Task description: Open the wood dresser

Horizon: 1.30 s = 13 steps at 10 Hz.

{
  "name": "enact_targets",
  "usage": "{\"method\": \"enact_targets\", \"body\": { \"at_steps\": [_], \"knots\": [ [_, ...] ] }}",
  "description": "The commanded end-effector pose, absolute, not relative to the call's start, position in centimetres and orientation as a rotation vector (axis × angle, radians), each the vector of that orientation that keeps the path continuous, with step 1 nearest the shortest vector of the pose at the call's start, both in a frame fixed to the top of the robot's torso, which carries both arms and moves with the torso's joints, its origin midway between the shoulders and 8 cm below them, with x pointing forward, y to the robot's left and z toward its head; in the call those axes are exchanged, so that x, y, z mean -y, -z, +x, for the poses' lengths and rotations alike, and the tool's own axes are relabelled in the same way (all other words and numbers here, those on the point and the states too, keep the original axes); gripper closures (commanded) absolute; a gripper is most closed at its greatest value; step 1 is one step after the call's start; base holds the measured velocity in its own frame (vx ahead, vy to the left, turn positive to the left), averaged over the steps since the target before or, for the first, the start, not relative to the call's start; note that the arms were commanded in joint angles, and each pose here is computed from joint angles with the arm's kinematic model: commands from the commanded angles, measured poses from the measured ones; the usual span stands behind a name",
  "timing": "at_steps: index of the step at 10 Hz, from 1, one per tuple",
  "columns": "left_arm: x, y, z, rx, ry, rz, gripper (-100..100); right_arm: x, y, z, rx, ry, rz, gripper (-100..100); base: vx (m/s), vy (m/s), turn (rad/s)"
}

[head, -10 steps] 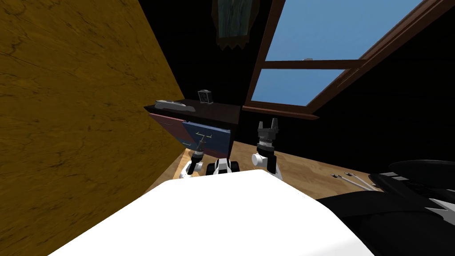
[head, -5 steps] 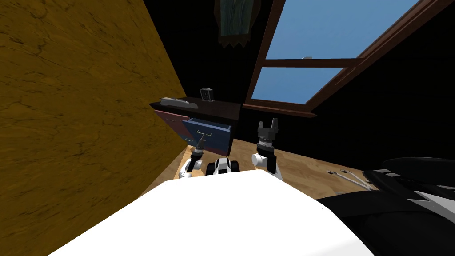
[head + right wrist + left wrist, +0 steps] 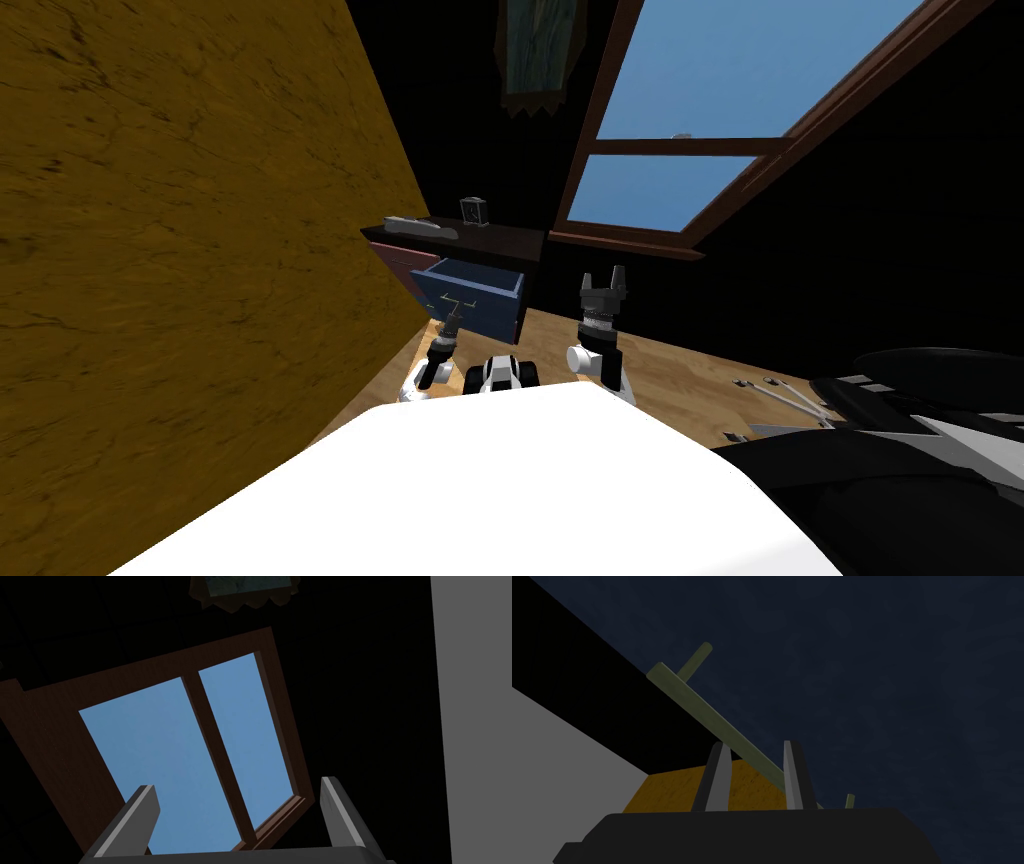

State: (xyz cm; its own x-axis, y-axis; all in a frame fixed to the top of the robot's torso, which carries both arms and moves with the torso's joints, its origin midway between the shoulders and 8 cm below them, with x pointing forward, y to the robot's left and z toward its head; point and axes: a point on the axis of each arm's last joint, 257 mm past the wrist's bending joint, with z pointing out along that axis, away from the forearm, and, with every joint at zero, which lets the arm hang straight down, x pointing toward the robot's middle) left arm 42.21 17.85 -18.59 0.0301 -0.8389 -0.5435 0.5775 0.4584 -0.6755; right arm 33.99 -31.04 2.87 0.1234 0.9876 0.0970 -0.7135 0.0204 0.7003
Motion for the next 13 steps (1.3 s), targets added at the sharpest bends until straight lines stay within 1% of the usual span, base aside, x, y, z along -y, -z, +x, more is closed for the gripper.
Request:
{"method": "enact_targets", "body": {
  "at_steps": [1, 2, 10, 11, 12, 13],
  "knots": [
    [-17.8, 18.4, 41.9, -1.074, 1.121, -0.298, 100, 31.0, -2.9, 34.0, -0.489, -1.403, 0.706, 0, -0.086, 0.03, 0.012],
    [-18.0, 17.8, 43.1, -1.083, 1.12, -0.305, -100, 31.0, -2.9, 34.0, -0.489, -1.403, 0.706, 0, -0.066, 0.011, -0.001],
    [-18.4, 13.4, 47.5, -1.077, 1.124, -0.313, -100, 31.0, -2.9, 34.0, -0.489, -1.403, 0.706, 0, -0.06, -0.003, -0.006],
    [-18.3, 15.4, 47.0, -1.109, 1.122, -0.331, -100, 31.0, -2.9, 34.0, -0.489, -1.403, 0.706, 0, -0.018, -0.001, -0.013],
    [-18.3, 15.6, 47.1, -1.117, 1.121, -0.338, 0, 31.0, -2.9, 34.0, -0.489, -1.403, 0.706, 0, 0.0, 0.0, 0.0],
    [-18.4, 16.0, 47.1, -1.125, 1.119, -0.344, 0, 31.0, -2.9, 34.0, -0.489, -1.403, 0.706, 0, 0.0, 0.0, 0.0]
  ]
}}
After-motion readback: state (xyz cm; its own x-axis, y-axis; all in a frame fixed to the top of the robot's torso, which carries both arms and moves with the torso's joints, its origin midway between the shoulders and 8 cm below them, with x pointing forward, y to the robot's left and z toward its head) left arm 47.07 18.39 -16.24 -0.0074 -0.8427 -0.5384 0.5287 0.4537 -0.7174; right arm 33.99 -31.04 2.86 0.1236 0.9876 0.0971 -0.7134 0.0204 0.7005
